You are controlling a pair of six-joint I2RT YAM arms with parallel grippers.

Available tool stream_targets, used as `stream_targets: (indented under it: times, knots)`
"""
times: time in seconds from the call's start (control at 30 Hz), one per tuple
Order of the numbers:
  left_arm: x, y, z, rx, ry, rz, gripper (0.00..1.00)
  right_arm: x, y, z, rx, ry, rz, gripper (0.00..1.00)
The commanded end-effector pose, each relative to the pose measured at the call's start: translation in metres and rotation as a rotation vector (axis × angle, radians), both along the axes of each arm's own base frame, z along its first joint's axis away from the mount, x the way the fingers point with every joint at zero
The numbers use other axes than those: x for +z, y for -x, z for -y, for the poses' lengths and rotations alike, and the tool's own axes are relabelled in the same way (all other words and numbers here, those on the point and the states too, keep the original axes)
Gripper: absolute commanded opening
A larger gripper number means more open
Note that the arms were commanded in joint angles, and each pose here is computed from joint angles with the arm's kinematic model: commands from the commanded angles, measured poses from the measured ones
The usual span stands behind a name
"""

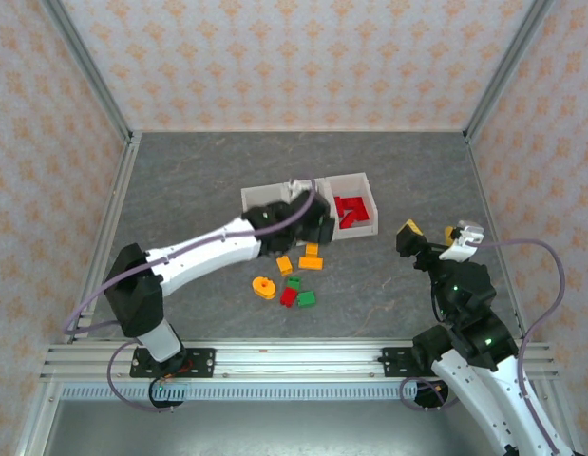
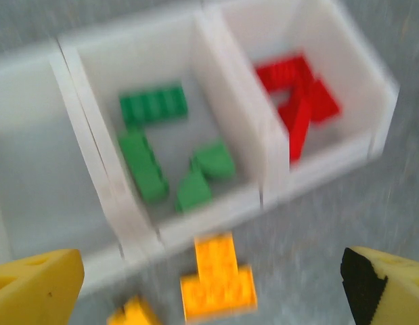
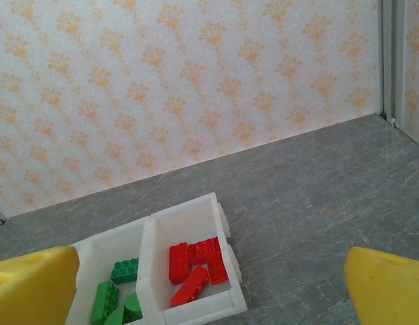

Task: Sort the legos into containers by color
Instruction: Move the lego to the bottom-center of the table.

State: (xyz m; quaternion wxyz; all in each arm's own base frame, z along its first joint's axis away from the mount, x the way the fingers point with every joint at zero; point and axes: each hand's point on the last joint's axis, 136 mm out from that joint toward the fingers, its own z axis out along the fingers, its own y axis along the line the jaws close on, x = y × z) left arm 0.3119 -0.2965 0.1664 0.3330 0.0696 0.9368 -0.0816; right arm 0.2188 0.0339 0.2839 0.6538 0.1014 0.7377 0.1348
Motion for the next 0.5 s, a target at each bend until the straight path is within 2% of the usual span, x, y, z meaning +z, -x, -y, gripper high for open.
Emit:
stream_targets:
  times: [0.0,0.13,0.27,0.47]
  knots:
    - [-0.035,0.044,-0.019,0.084,-0.025,-0.126,0.99,-0.002,-0.003,-0.001,-0.002,-0.009,-0.005,1.00]
    - [-0.051,0.085,-0.010,0.089,-0.045,-0.197,0.99,-0.005,-0.005,-0.006,0.019,-0.003,-0.018,1.00]
    - [-0.057,0.113,0.007,0.084,-0.017,-0.235,0.99,-0.006,-0.006,-0.007,0.022,-0.001,-0.024,1.00]
    - [-0.082,0.146,0.022,0.080,0.099,-0.354,0.88,-0.005,-0.006,-0.007,0.023,-0.003,-0.023,1.00]
